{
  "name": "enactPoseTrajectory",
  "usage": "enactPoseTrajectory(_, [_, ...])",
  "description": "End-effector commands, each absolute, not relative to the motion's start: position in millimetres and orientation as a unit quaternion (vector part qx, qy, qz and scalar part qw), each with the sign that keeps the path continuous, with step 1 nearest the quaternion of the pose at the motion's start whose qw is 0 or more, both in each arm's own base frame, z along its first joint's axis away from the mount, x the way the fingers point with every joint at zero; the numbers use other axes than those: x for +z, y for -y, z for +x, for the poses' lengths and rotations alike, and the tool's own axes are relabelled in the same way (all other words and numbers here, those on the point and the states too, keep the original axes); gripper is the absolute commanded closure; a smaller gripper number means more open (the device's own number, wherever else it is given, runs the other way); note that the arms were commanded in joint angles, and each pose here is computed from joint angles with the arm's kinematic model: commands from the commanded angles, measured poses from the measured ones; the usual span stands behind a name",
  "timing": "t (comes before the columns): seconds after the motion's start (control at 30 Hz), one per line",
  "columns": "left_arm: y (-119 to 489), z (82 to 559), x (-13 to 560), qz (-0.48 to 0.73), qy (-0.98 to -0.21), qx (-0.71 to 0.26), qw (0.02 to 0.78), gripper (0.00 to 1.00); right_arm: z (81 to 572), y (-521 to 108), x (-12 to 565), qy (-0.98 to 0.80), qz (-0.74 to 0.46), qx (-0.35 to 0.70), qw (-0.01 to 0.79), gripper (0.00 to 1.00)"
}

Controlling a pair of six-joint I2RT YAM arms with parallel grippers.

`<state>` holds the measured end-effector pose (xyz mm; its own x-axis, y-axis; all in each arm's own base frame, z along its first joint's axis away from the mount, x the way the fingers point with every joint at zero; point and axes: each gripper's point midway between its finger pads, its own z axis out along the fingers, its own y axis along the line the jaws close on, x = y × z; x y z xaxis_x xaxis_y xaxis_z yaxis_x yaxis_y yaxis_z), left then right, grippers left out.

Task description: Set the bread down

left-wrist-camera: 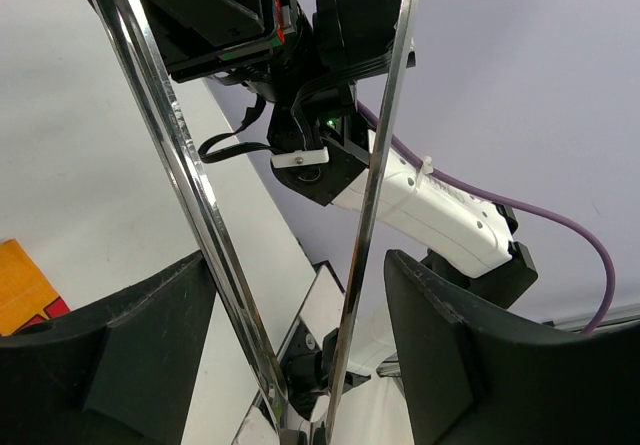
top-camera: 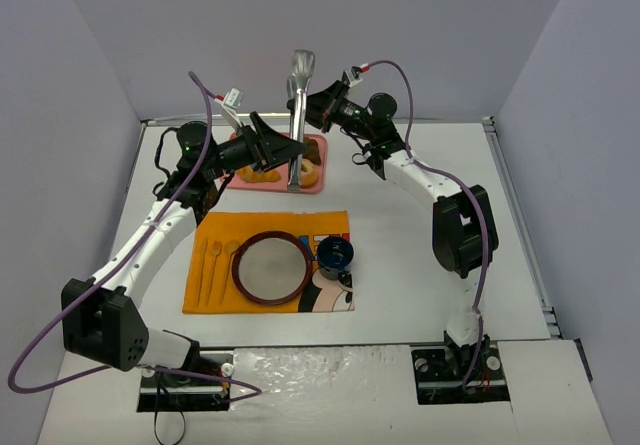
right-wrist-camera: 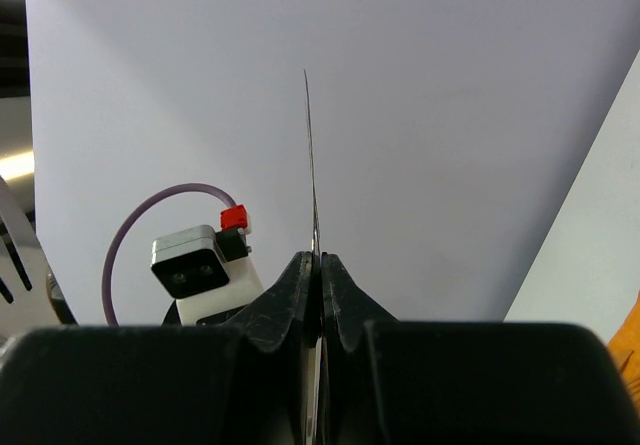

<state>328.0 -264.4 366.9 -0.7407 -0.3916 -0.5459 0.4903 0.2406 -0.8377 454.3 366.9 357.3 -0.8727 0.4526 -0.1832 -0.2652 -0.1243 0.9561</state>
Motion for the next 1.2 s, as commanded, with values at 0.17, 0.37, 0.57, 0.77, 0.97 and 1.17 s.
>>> enactPoseTrajectory(0.17, [265.2, 321.8, 441.5, 0.099, -0.627, -0.635, 0.440, 0.37, 415.4, -365.8, 414.9, -0.569, 0.011, 0.771, 0.287, 1.00])
enactPoseTrajectory(0.37, [265.5, 323.0, 441.5, 0.101, -0.627, -0.635, 0.441, 0.36, 410.1, -369.4, 422.4, -0.563, 0.003, 0.775, 0.287, 1.00])
enactPoseTrajectory(0.57, [265.7, 324.1, 443.2, 0.099, -0.626, -0.634, 0.442, 0.43, 409.3, -370.1, 422.4, -0.565, 0.003, 0.774, 0.286, 1.00])
enactPoseTrajectory(0.77, [265.0, 323.3, 444.2, 0.098, -0.627, -0.633, 0.443, 0.56, 409.4, -370.5, 424.5, -0.565, 0.000, 0.774, 0.287, 1.00])
enactPoseTrajectory(0.97, [264.4, 319.6, 443.9, 0.106, -0.631, -0.628, 0.443, 0.61, 411.8, -370.9, 427.0, -0.567, -0.004, 0.770, 0.294, 1.00])
enactPoseTrajectory(1.17, [263.3, 316.1, 445.5, 0.113, -0.635, -0.621, 0.445, 0.64, 414.0, -371.8, 423.2, -0.578, -0.004, 0.759, 0.301, 0.76])
